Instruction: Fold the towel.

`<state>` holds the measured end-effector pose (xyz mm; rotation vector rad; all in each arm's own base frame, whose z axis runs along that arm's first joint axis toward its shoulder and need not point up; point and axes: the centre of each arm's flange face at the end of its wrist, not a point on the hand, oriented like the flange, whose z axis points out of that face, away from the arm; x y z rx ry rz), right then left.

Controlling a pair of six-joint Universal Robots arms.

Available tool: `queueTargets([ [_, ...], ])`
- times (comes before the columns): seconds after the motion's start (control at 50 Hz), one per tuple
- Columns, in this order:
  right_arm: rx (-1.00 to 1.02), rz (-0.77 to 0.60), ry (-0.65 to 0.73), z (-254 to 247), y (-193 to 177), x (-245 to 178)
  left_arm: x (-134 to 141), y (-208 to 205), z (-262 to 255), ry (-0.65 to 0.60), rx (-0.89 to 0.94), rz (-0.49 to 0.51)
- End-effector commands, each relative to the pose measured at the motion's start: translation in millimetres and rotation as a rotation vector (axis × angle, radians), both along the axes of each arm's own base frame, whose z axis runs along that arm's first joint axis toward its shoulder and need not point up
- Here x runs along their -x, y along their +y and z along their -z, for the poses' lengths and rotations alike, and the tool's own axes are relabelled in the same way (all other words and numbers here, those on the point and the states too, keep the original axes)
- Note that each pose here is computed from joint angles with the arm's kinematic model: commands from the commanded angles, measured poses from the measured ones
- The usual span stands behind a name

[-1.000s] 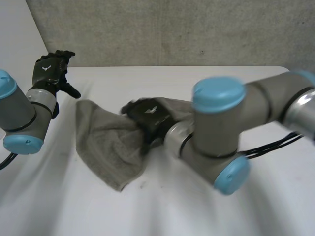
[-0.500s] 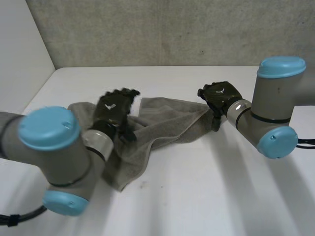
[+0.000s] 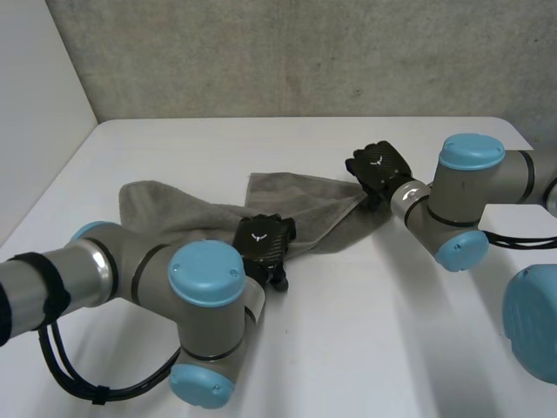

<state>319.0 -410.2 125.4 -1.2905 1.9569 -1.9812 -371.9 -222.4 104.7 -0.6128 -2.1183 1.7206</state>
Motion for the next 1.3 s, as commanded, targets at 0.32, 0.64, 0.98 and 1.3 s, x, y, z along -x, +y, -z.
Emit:
queueTargets([
  [0.32, -0.073, 0.042, -0.081, -19.4, -13.9, 15.0, 3.1, -32.9, -8.8, 0.015, 0.088, -0.127],
  [0.64, 0.155, 0.082, -0.301, -228.0, 53.4, 55.1, -82.3, -72.1, -203.1, 0.190, 0.431, -0.323],
  [0.98, 0.151, 0.100, -0.218, -310.0, 158.4, 86.3, -112.0, -24.3, -296.1, 0.173, 0.457, -0.084],
  [1.3, -0.119, 0.122, 0.019, -215.1, 118.5, 65.3, -117.4, -91.9, -188.0, -0.080, 0.010, -0.127],
])
